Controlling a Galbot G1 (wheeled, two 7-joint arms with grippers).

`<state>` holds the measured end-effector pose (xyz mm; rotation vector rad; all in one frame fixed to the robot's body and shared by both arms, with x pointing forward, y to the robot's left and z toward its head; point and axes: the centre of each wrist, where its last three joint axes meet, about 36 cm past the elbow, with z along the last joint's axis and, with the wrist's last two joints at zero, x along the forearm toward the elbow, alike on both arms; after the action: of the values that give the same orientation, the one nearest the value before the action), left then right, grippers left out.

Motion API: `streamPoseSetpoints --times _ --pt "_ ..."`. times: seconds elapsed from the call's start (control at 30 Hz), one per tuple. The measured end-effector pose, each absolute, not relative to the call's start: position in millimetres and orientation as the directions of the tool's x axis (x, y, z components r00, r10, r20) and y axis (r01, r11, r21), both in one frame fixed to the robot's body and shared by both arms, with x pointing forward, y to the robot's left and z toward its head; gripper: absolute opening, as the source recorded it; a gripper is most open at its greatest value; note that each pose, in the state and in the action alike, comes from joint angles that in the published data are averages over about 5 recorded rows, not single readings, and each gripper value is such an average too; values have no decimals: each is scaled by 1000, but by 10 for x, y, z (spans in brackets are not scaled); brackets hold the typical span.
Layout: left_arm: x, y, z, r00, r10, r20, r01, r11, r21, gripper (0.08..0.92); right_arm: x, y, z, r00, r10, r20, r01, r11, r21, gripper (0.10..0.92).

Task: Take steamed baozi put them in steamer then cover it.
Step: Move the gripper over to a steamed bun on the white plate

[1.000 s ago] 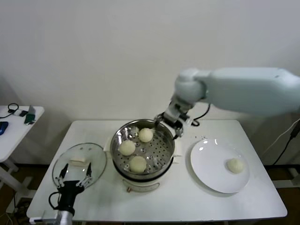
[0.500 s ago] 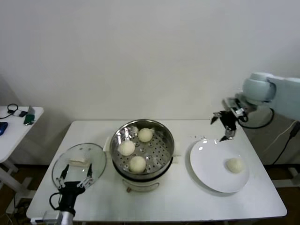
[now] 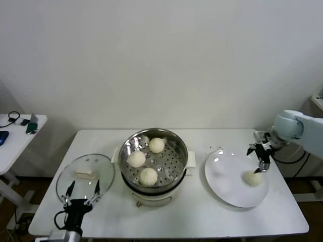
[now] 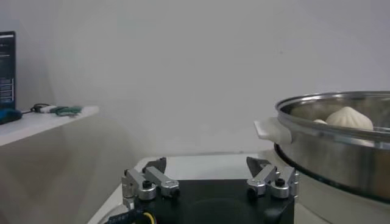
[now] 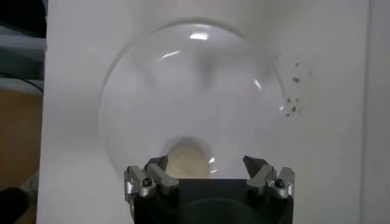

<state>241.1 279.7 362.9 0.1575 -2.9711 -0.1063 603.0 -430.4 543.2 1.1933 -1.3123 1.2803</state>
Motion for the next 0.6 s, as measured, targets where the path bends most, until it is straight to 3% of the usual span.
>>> streamPoseSetpoints --times 0.6 --pt "2404 2755 3592 -980 -106 169 -93 992 82 823 5979 -4523 4741 -100 -8 995 -994 39 -100 823"
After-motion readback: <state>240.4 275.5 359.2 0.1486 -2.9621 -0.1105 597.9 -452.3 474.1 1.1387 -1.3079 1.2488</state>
